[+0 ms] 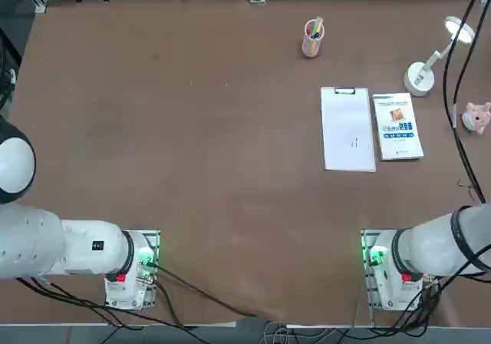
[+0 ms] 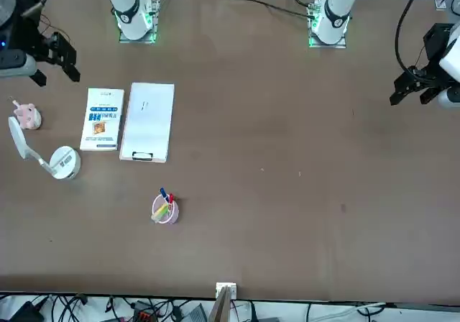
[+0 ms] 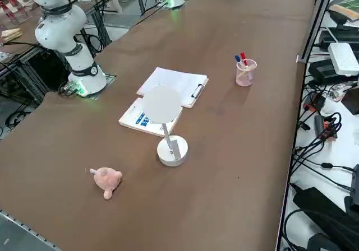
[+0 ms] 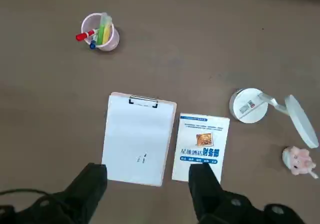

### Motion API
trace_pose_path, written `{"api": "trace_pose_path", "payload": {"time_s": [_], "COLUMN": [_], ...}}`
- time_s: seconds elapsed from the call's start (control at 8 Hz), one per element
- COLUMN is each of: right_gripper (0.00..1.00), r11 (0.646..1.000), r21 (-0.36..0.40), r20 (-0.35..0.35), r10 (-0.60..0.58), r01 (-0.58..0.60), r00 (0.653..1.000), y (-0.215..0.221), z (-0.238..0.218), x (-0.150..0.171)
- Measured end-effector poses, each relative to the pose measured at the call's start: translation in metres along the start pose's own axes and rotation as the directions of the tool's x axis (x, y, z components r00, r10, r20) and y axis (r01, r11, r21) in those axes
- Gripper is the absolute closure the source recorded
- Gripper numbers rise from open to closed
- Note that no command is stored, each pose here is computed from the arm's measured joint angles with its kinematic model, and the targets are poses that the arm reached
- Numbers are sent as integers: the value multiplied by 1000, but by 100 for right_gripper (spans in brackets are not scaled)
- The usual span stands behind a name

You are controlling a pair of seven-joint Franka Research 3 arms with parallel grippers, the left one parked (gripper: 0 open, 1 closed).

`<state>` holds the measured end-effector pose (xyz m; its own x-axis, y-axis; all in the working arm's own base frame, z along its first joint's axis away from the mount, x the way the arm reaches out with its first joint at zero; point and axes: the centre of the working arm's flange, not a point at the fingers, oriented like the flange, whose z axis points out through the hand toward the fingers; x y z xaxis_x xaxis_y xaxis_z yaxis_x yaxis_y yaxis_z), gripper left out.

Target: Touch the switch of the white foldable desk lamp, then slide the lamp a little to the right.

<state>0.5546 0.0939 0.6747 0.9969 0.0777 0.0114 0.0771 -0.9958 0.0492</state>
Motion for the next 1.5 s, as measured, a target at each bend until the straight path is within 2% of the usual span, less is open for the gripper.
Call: {"api": "trace_pose_path", "payload": {"time_s": [0.12,0.5,0.75,1.25,1.5], "right_gripper": [0,0,0,0,0], "r11": [999,997,993,986,986], "r21": [-1,-4,21,25,25], "r20": [17,61,101,114,123], "r10": [52,78,109,163,159], "r01": [-52,-78,-112,-167,-163], "r00": [999,995,989,980,980], "y": [-2,0,12,55,62], "z": [11,27,43,48,53], "x": [6,10,6,-1,-1]}}
